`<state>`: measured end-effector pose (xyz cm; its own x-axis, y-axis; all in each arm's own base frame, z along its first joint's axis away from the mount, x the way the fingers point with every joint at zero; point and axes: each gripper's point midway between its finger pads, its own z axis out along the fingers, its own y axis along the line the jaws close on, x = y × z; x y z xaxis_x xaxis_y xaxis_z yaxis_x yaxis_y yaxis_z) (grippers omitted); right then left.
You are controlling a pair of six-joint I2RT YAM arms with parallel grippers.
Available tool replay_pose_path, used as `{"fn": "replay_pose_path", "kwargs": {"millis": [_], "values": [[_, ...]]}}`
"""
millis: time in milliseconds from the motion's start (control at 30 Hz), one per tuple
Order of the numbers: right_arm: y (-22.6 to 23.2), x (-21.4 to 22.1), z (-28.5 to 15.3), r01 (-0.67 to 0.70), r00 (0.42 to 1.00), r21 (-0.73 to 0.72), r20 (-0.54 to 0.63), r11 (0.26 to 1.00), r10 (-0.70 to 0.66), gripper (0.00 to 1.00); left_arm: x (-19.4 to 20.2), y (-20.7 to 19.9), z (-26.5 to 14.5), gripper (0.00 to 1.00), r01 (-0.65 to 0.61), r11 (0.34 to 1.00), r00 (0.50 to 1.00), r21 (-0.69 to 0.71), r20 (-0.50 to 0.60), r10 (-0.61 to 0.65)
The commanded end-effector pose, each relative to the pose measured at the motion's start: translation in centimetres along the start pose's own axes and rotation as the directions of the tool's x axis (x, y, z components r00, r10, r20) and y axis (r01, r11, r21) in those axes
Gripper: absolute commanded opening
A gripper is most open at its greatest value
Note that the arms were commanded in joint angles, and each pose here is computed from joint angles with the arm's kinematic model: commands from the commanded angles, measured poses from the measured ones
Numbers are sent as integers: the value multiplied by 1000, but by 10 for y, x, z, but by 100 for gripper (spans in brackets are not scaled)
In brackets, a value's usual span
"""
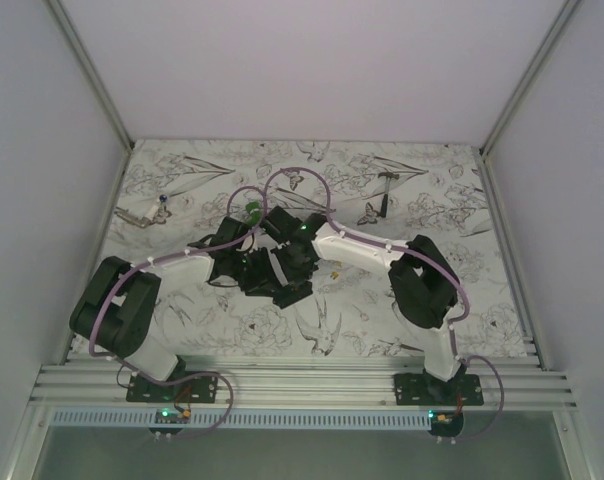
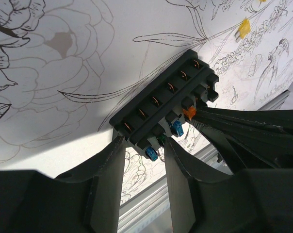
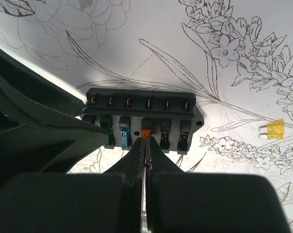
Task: Snap on the fuse box
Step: Install the fuse at the fuse box base.
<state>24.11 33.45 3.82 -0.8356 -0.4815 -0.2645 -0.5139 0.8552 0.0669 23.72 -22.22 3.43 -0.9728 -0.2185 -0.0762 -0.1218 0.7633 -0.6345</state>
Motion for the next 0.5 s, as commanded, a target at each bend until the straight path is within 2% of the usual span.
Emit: {"fn": "replay_pose_path", "kwargs": {"millis": [0,200,467], "values": [[-83,100,68,98,938,326,-345,940,22,0,13,19,9,38,25,998,999,-62,-41,-27],[-112,126,81,129,909,397,-415,909,52,0,18,27,13,37,42,996,997,-80,-59,-47],[-124,152,98,162,874,401,-482,901,57,0,22,34,14,36,57,993,996,-101,-64,-63]]}}
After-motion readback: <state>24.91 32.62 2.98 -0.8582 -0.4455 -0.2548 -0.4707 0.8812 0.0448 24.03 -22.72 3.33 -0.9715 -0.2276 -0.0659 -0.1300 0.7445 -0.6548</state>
